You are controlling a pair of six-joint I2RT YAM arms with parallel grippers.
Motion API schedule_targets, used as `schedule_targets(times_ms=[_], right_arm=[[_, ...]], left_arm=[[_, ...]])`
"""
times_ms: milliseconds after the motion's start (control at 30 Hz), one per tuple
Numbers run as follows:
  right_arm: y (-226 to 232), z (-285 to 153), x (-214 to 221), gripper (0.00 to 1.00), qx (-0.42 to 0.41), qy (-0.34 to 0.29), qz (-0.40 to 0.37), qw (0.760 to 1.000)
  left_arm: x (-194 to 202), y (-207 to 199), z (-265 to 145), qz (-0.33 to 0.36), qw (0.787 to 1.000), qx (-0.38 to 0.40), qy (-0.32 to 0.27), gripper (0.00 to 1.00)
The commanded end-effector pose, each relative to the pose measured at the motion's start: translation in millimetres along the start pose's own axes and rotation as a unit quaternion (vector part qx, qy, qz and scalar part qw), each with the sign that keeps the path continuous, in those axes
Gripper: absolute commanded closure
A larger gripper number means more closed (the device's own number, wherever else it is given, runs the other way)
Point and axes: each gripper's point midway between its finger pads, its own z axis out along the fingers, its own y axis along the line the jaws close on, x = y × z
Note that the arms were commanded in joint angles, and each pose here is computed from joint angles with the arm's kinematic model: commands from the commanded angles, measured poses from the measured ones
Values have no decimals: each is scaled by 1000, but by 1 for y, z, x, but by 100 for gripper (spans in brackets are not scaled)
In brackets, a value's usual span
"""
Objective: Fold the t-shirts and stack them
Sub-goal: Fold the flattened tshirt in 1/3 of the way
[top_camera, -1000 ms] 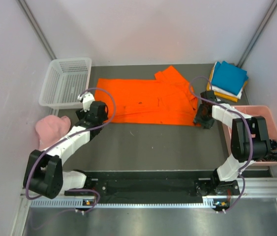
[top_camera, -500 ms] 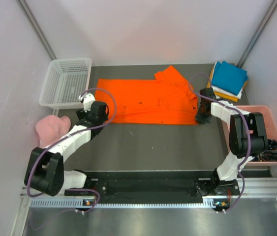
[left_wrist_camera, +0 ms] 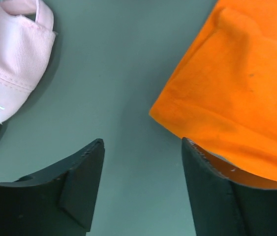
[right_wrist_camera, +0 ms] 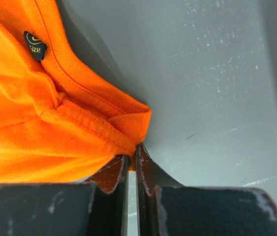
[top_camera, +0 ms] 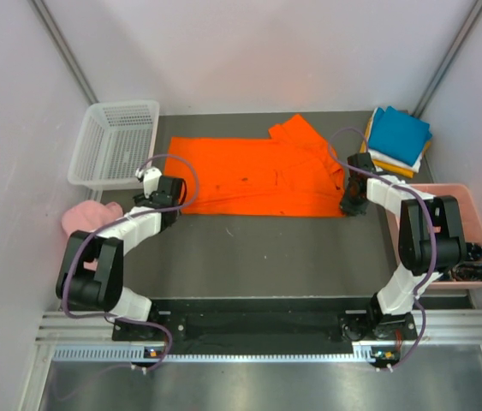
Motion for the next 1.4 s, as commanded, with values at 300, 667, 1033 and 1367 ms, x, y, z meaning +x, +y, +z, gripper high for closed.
schedule_targets(times_ms=[300,667,1033,1367], right_arm=[[-2,2,-7,100,1,-6,2,1000],[-4,2,-7,100,5,-6,1,1000],[-4,1,-5,100,4,-5,0,1000],[-10,-24,13,100,-14,5,8,1000]], left_arm=[[-22,-14,24,-71,996,49,5,40],[-26,-31,32,-73,994,74,13,41],[-28,-38,42,-79,993,81,29,100],[2,-19,9,-105,988,96,61,100]])
